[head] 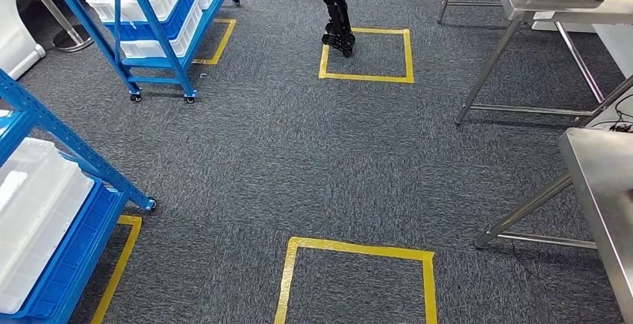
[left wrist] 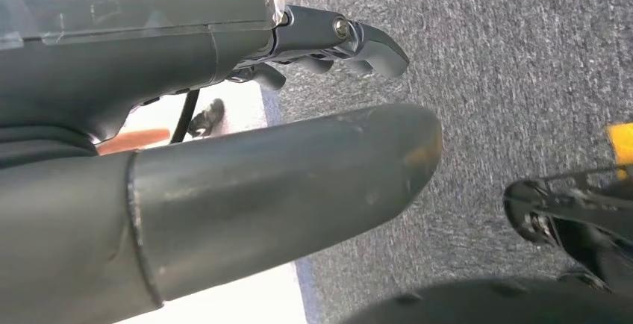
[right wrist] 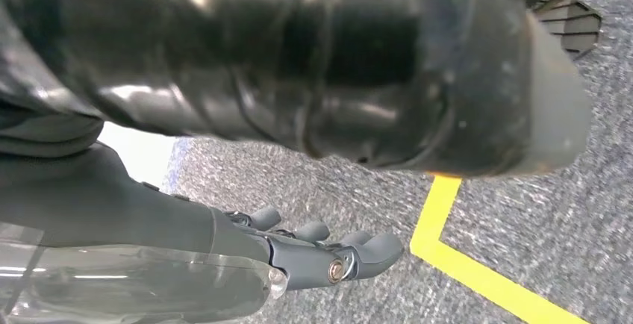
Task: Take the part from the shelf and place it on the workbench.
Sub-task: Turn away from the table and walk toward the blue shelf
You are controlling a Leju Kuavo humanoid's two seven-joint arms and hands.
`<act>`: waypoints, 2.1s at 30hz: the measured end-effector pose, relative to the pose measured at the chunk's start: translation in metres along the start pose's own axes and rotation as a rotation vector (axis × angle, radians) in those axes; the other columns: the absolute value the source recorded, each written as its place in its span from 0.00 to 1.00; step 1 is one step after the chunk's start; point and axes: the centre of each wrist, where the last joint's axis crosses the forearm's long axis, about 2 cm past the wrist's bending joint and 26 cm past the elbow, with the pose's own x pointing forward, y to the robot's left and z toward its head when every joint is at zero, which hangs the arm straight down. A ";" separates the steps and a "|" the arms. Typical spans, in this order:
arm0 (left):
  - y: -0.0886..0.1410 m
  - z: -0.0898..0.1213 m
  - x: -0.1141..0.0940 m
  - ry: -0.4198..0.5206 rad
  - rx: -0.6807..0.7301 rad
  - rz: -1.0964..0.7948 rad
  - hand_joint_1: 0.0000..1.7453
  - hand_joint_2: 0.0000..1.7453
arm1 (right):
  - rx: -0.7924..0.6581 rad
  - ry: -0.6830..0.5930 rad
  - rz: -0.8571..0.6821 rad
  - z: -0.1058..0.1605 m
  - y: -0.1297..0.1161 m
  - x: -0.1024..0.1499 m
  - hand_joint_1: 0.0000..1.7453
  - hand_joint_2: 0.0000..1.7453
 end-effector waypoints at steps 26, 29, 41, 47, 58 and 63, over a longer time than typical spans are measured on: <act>0.000 0.000 0.002 0.000 -0.002 0.026 0.00 0.00 | 0.022 -0.007 0.016 0.000 0.002 0.000 0.00 0.00; 0.000 0.000 0.002 0.001 -0.004 0.027 0.00 0.00 | 0.023 -0.006 0.017 0.000 0.003 -0.001 0.00 0.00; 0.000 0.000 0.001 0.001 -0.011 0.042 0.00 0.00 | 0.058 -0.026 0.048 0.000 0.008 0.004 0.00 0.00; 0.000 0.000 0.001 0.005 -0.011 0.052 0.00 0.00 | 0.078 -0.030 0.067 0.000 0.011 0.004 0.00 0.00; 0.001 0.000 0.001 0.019 -0.007 0.051 0.00 0.00 | 0.092 -0.026 0.090 0.001 0.014 0.003 0.00 0.00; 0.001 0.000 0.001 0.021 -0.006 0.049 0.00 0.00 | 0.101 -0.022 0.091 0.002 0.014 0.001 0.00 0.00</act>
